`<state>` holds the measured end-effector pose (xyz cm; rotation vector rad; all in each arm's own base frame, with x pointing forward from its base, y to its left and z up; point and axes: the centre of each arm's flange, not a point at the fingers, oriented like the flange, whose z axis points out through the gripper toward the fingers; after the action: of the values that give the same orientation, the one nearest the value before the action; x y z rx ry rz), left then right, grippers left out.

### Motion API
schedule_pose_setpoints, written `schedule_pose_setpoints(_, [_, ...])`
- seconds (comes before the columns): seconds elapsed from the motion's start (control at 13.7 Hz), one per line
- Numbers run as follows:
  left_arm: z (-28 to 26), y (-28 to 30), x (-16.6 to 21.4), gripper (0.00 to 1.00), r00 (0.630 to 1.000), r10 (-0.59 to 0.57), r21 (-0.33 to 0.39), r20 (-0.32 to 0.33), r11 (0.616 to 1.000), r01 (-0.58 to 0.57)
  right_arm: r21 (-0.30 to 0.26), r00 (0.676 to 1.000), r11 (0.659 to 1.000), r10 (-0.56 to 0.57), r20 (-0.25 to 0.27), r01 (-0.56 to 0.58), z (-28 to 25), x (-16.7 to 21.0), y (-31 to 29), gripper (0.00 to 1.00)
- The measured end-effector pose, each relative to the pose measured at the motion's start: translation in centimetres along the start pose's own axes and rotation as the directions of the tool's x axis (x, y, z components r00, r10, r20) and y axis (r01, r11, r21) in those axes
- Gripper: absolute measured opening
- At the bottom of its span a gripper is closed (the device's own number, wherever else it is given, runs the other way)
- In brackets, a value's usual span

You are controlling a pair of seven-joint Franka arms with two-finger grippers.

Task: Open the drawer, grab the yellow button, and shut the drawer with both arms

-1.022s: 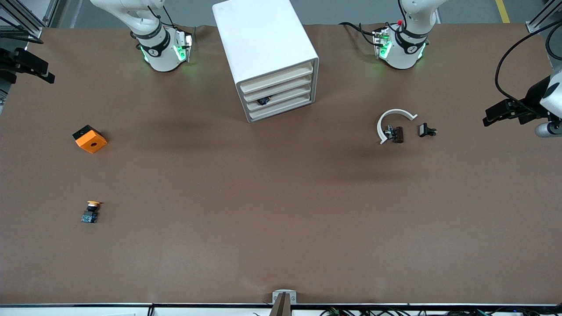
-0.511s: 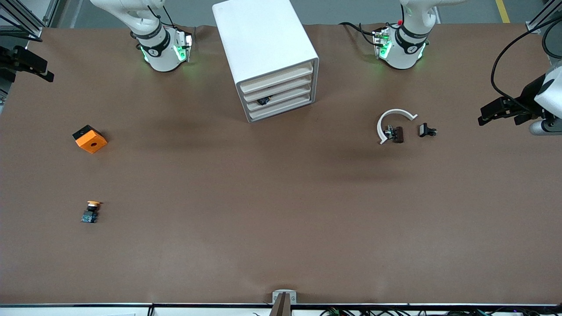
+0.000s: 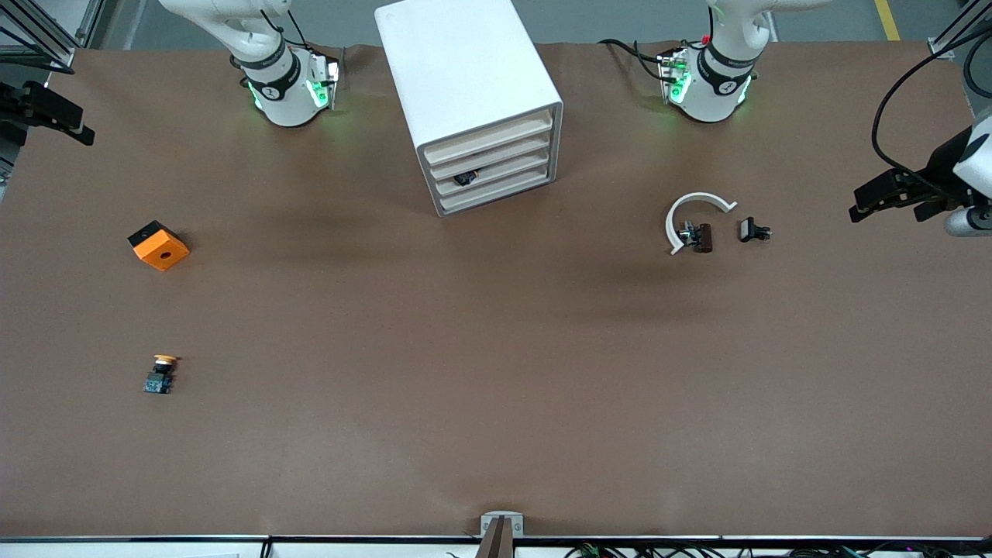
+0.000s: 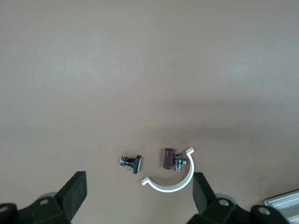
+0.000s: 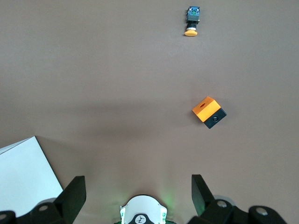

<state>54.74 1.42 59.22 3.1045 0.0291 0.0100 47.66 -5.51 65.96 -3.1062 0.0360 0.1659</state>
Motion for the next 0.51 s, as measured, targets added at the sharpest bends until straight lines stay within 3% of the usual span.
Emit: schedule_pose_setpoints(0.51, [-3.8,1.2,0.4,1.0,0.997,0.0,0.0,-0.079,1.0,0.0,0.0,1.0,1.0,0.003,-0.011,-0.003,-0.1,0.1,0.2,1.0])
